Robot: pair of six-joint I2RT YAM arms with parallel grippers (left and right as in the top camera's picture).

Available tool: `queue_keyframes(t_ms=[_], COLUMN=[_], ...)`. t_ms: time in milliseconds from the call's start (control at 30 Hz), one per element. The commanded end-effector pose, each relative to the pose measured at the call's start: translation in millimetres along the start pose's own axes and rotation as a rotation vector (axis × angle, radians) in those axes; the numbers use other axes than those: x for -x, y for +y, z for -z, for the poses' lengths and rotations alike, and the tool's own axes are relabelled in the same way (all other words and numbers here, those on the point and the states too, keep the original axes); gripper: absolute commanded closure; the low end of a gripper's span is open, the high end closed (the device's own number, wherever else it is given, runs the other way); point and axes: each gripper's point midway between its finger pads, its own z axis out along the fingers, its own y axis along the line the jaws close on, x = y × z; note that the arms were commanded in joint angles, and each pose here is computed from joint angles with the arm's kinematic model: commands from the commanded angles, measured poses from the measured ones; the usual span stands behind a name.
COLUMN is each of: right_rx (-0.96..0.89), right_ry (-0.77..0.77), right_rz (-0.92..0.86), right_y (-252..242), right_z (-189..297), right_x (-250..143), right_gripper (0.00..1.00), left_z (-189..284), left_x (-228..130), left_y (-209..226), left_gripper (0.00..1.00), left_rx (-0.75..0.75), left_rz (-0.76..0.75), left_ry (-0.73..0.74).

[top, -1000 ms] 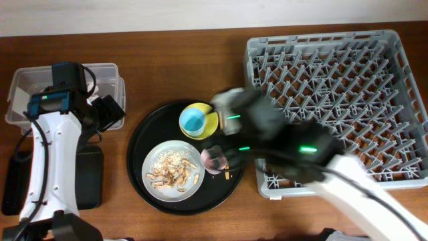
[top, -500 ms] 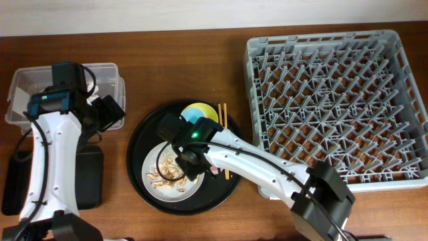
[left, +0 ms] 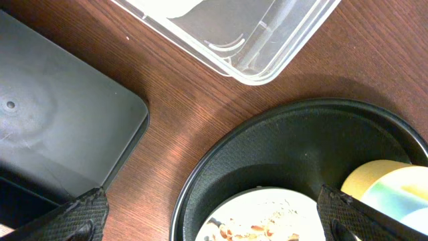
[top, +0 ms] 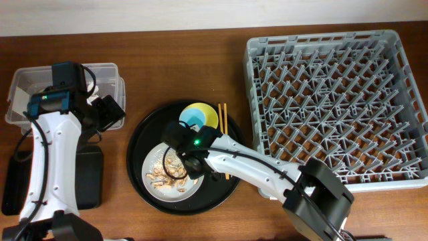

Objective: Sort waste into correct bins and load items into the dishwasher rack
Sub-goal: 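Reach the right gripper to the pink cup and grasp it, then carry the pink cup to the rack and place it upside down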

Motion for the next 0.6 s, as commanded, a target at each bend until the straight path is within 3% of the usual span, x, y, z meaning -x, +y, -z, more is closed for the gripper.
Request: queue_keyframes(t_ms=[0,100,233,433,567], right_rx=[0.046,0.062,0.060,0.619,0.875], right_ry=[-0.083,-0.138,-0.235,-0.425,-0.551], right_rz=[-0.012,-0.004,-0.096,-0.183,-0.282], right_y=[11.1,-2.4,-96.1,-239.8,-306.6], right_z=[48.0,108.8,187.4,222.4,202.2], right_x=[25.3,44.9,71.3,84.1,94.3], right_gripper=[0.96,0.96,0.96,0.96,0.96], left_z=[7.0,7.0,7.0,7.0,7.0], left_x=[3.6,3.6,3.6,3.6,3.6], left_y=[-0.9,-0.9,-0.9,-0.9,-0.9], left_gripper=[0.01,0.01,0.01,0.01,0.01], left_rx=[-0.014,-0.014,-0.014,-0.014,-0.014], left_rz=[0.011,0.011,0.011,0.011,0.011], left_ry=[-0.019,-0.019,-0.019,-0.019,-0.019])
